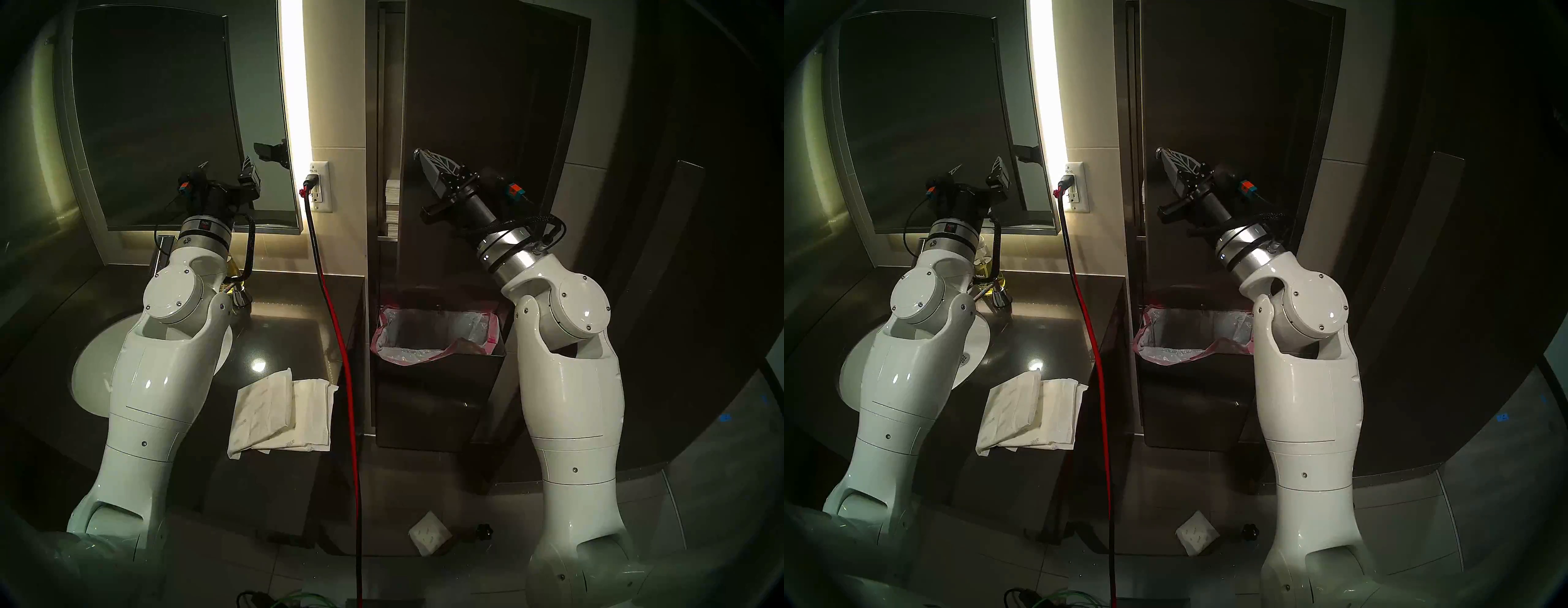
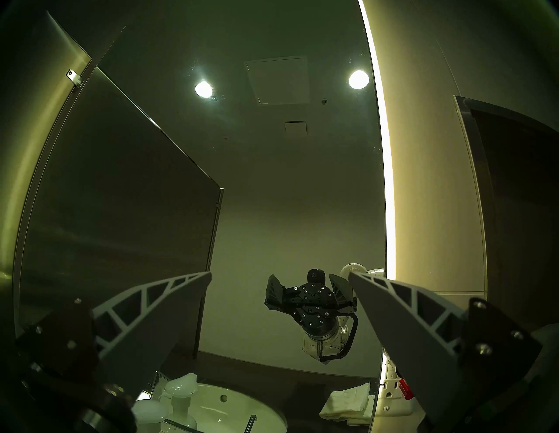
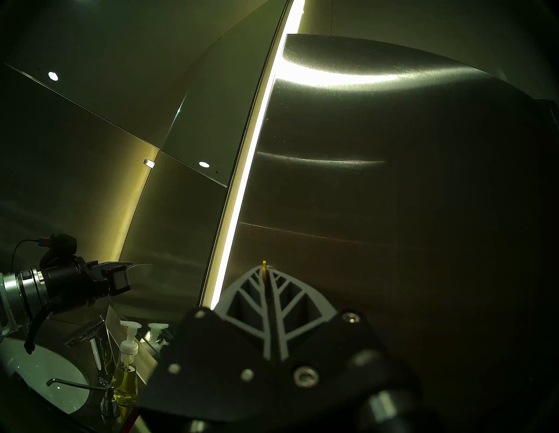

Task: Twist key and open towel dispenser

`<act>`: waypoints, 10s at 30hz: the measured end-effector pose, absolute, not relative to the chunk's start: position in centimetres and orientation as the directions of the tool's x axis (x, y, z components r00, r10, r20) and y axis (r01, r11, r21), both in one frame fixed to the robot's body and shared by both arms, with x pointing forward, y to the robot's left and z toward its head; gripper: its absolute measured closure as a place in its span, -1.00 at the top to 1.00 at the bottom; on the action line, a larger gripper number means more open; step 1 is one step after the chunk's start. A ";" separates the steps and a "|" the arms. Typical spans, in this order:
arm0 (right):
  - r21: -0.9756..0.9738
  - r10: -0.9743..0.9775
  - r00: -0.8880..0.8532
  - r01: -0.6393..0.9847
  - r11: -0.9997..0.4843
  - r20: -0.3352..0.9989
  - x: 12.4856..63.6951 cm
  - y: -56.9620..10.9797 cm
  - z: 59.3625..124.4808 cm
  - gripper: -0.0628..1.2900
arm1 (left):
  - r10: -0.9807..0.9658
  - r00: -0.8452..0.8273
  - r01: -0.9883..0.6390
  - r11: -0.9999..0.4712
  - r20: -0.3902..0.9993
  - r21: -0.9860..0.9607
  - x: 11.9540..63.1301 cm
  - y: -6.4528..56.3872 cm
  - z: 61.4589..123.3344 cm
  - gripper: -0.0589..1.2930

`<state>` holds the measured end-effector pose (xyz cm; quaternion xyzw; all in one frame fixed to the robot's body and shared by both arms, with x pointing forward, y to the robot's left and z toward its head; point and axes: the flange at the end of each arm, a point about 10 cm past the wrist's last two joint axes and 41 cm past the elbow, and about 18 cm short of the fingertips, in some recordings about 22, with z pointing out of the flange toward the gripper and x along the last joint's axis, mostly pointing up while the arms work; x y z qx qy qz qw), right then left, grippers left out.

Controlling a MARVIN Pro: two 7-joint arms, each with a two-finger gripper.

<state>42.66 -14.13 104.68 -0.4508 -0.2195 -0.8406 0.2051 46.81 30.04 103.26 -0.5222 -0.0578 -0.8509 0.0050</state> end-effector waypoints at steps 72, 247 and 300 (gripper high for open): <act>0.178 -0.145 -0.512 0.530 -0.829 0.847 42.7 -14.4 104.6 -0.96 | 0.262 -0.479 -0.346 -0.933 0.838 0.094 48.6 24.2 108.4 0.91; 0.103 -0.006 -0.184 0.575 -0.812 0.983 36.7 -23.4 98.6 0.92 | 0.523 -0.319 -0.787 -0.610 0.790 0.086 48.2 9.4 110.3 -0.94; 0.062 0.179 0.141 0.593 -0.803 0.974 29.0 -31.8 91.4 0.92 | 0.548 -0.293 -0.833 -0.548 0.783 0.072 45.0 6.8 111.6 -0.94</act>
